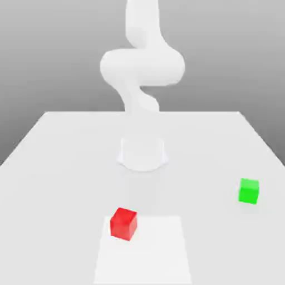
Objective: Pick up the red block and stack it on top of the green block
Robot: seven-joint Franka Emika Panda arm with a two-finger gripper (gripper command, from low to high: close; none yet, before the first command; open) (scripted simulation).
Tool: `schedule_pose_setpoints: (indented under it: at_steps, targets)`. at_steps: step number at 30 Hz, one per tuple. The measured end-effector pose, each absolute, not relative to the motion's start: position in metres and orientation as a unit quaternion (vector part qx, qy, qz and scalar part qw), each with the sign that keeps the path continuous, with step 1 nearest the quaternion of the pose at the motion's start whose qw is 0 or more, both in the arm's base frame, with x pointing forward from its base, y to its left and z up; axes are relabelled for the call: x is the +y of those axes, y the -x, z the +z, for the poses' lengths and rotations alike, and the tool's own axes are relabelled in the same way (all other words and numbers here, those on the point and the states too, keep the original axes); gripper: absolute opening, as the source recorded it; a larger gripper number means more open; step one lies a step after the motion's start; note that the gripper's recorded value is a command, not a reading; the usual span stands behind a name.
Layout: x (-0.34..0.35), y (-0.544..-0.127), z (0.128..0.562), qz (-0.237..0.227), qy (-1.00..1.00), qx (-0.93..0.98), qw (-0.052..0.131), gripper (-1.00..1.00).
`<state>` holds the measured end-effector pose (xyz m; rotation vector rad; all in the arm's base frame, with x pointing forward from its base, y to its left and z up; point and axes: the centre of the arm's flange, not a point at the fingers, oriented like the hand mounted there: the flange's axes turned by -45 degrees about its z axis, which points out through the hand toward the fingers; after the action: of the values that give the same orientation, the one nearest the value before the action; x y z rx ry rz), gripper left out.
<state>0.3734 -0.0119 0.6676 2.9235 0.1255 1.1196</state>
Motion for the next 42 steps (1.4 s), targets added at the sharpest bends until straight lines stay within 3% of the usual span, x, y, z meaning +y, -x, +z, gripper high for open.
schedule_pose_setpoints:
  at_steps: [6, 12, 18, 25, 37, 38, 42]
  targets:
    - [-0.029, -0.420, 0.553, 0.276, -0.947, 0.161, 0.017, 0.00]
    - [-0.035, -0.434, 0.438, 0.194, -0.939, 0.284, 0.022, 0.00]
    - [-0.037, -0.418, 0.331, 0.111, -0.907, 0.406, 0.018, 0.00]
    - [-0.043, -0.368, 0.226, 0.017, -0.842, 0.539, 0.004, 0.00]
    - [-0.046, -0.358, 0.149, 0.001, -0.826, 0.563, 0.001, 0.00]
    - [-0.045, -0.357, 0.144, 0.000, -0.827, 0.563, 0.001, -1.00]
    - [-0.045, -0.357, 0.144, 0.000, -0.827, 0.563, 0.000, -1.00]
